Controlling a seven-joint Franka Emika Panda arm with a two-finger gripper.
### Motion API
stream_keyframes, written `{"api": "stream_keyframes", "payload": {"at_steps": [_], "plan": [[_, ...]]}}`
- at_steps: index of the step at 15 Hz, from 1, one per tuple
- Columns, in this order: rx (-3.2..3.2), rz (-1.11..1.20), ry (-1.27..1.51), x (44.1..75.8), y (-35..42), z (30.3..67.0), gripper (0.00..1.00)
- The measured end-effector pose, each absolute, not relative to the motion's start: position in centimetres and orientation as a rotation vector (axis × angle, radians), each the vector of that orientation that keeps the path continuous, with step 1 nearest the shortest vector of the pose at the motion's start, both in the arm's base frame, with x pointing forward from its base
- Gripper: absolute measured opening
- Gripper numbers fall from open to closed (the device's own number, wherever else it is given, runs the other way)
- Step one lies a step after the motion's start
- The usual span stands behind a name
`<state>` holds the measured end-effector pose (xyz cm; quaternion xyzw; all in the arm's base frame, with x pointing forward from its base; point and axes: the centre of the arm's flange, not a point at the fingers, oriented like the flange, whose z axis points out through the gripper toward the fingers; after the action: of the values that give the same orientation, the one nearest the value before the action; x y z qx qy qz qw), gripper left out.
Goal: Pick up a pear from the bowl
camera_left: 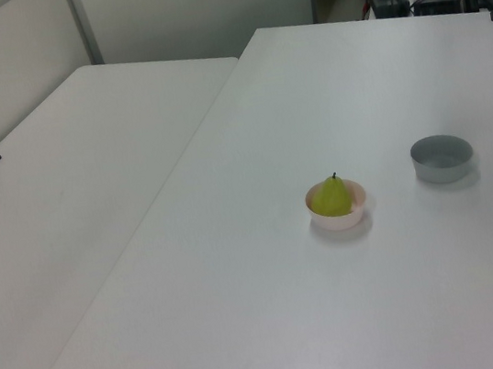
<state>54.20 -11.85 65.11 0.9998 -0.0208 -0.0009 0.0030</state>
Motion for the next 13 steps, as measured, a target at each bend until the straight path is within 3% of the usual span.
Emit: {"api": "stream_keyframes", "payload": {"at_steps": [13], "plan": [[3.135,-0.003,-0.051,54.22,-11.74,65.11,1.00]]}}
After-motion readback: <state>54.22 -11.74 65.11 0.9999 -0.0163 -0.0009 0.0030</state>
